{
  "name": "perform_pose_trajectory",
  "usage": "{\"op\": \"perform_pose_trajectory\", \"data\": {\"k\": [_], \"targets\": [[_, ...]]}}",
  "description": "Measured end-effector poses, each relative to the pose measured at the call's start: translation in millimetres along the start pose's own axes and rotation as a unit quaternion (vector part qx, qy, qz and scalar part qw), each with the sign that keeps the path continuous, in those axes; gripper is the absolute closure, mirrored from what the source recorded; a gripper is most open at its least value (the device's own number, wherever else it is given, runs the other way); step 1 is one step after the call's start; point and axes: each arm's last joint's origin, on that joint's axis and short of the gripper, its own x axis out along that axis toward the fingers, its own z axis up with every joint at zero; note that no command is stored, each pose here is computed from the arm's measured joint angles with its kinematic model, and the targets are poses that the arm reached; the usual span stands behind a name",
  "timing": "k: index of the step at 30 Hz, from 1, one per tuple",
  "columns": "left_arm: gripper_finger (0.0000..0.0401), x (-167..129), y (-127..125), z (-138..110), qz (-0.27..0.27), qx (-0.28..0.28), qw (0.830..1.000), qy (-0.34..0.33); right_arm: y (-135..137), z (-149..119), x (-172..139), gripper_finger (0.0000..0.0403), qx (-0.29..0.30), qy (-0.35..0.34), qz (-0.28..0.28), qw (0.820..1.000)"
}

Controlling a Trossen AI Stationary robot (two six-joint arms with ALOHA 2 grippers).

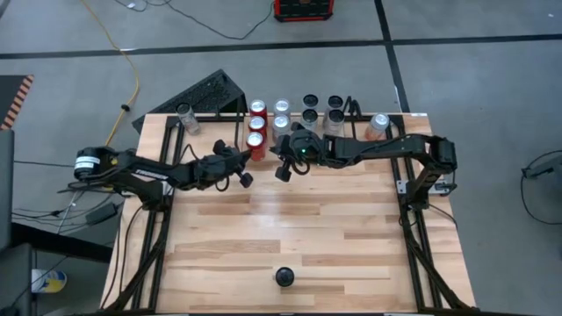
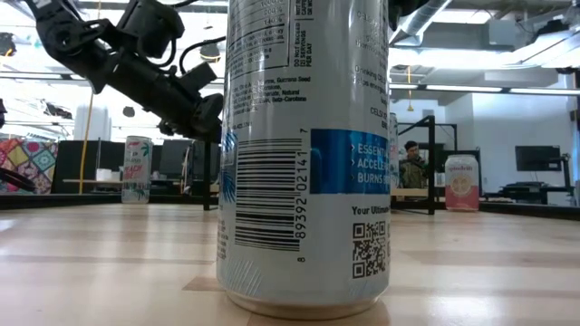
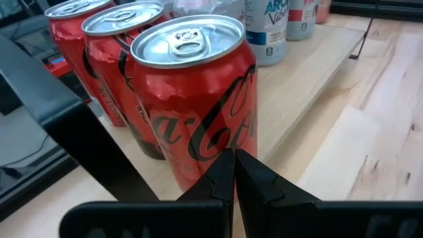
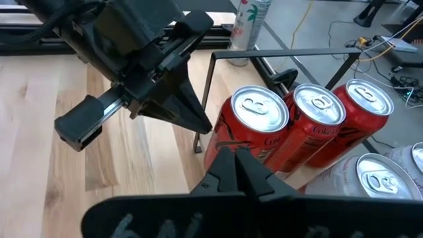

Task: Place canned beverage on shelf
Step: Put the red black soda can on the shelf aligned with the other red black soda cans

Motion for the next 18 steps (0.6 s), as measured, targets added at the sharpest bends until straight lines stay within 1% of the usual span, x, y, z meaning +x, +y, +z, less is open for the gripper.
{"op": "perform_pose_trajectory", "data": {"k": [9, 18], "targets": [[0.0401, 4.8, 7.2, 0.3, -0.011, -0.006, 1.0, 0.004, 0.2, -0.9, 0.0, 0.0403, 0.002, 0.005, 0.001, 1.0], [0.0401, 5.4, 8.0, 0.5, -0.013, -0.003, 1.0, 0.004, 0.2, -1.3, 0.0, 0.0403, 0.002, 0.007, 0.001, 1.0]]}}
